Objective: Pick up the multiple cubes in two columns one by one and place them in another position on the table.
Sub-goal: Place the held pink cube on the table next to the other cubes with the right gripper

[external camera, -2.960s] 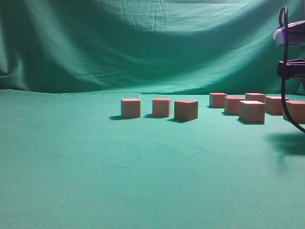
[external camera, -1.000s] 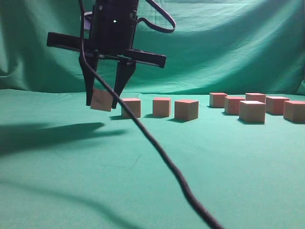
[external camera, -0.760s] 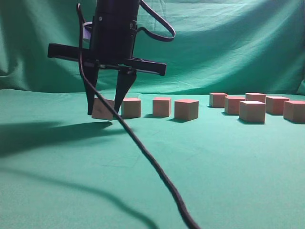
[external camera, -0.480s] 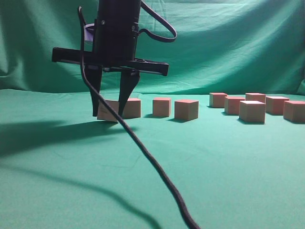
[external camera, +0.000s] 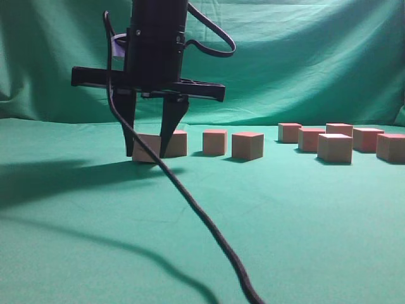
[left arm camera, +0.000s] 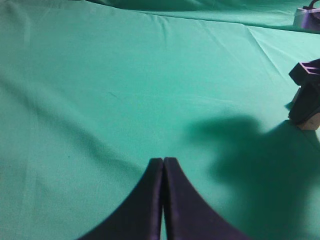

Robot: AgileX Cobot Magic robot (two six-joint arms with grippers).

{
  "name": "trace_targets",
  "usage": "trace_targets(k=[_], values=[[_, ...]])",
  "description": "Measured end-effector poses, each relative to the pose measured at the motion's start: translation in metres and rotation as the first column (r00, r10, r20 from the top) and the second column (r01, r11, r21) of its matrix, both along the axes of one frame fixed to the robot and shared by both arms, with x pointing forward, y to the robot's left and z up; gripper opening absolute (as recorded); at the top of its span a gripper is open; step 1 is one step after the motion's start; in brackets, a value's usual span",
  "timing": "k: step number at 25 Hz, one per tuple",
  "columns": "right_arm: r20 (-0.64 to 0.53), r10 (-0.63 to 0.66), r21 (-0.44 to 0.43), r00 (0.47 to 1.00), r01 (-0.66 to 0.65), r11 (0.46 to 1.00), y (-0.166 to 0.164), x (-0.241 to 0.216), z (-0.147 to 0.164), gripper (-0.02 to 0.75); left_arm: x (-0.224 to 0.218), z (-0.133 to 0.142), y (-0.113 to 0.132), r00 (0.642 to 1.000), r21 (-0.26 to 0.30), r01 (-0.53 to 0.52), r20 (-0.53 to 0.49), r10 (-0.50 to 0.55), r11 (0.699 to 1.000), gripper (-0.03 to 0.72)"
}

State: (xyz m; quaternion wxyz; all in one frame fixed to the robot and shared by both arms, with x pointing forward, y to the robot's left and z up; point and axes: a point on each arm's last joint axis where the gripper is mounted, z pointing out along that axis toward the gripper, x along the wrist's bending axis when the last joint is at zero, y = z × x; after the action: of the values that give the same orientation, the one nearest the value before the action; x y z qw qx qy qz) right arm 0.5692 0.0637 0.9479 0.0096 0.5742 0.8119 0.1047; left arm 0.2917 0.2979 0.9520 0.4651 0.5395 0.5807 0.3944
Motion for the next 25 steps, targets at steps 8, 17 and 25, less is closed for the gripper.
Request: trace_targets(k=[8,17,25], values=[[-0.014,0.000,-0.013,1.000,0.000,1.000,-0.001,-0.001,0.001,0.541,0.000,0.000,0.000,1.000,0.000,0.000,0.000,0.000,1.000,0.000],[0.079,0.043,0.085,0.996,-0.049,0.995,0.007,0.005,0.065,0.537,0.000,0.000,0.000,1.000,0.000,0.000,0.000,0.000,1.000,0.000],[0.281,0.151,0.167,0.948,-0.204,0.965,-0.017,-0.016,0.167,0.537,0.000,0.000,0.000,1.000,0.000,0.000,0.000,0.000,1.000,0.000]])
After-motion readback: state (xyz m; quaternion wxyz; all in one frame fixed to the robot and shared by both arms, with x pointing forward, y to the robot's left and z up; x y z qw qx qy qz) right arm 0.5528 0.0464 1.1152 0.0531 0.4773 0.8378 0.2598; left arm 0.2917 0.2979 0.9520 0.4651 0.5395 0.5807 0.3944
